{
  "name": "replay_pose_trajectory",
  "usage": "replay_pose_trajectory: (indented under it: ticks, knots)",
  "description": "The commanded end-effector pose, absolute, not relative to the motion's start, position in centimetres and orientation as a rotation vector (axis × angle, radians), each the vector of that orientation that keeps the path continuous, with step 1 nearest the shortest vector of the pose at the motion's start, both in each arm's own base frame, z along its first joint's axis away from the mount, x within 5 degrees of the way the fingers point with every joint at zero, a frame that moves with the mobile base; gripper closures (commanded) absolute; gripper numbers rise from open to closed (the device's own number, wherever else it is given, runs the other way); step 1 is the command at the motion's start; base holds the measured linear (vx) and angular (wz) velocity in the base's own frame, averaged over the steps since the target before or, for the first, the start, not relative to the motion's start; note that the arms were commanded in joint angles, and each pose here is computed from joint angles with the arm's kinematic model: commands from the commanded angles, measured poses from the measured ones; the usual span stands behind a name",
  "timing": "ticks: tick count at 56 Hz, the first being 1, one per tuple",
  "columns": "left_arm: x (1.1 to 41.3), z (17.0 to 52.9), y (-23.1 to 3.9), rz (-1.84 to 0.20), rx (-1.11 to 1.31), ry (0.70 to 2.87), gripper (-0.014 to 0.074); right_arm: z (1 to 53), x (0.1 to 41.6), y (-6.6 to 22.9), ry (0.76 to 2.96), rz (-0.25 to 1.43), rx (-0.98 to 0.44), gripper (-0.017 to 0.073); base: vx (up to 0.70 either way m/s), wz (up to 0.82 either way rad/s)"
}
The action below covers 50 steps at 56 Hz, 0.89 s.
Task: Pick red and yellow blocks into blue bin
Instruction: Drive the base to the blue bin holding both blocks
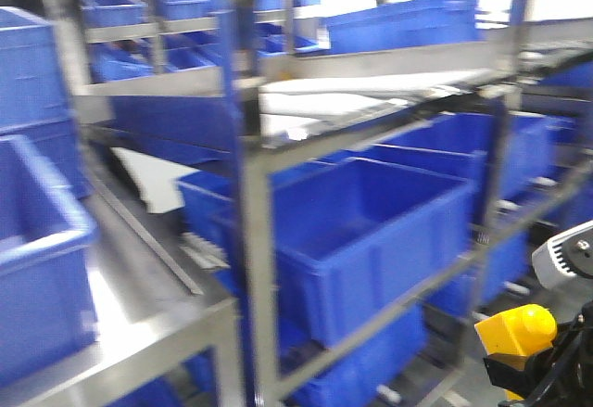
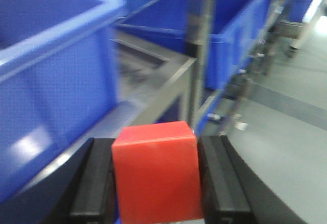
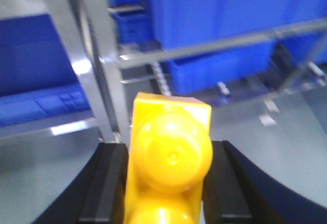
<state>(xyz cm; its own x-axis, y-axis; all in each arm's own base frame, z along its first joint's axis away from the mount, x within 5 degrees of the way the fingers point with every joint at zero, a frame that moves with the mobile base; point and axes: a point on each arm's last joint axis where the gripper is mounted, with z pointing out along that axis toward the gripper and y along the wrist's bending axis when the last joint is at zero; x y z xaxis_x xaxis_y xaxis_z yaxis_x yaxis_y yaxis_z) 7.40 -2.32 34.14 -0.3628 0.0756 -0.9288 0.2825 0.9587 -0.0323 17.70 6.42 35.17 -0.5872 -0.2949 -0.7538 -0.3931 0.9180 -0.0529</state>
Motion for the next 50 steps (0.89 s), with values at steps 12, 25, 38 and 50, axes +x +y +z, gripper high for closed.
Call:
replay_pose_trajectory:
  ticks: [12,25,38,50]
  knots:
    - [7.67,35.60,-2.45,-0.245,0.237,1.843,0.0370,36.81,17.83,6.38,2.129,0.150,-0.471,0.0252,0.16,0.63]
    - [7.67,35.60,-2.45,-0.245,0.237,1.843,0.0370,36.81,17.83,6.38,2.129,0.150,-0.471,0.0252,0.14,0.54]
    - [7.67,35.60,-2.45,-0.245,0.237,1.843,0.0370,36.81,17.83,6.38,2.129,0.150,-0.471,0.0252,0.12,0.46]
    - [7.67,35.60,-2.45,-0.245,0.237,1.843,0.0370,36.81,17.83,6.38,2.129,0.150,-0.471,0.0252,0.09,0.40]
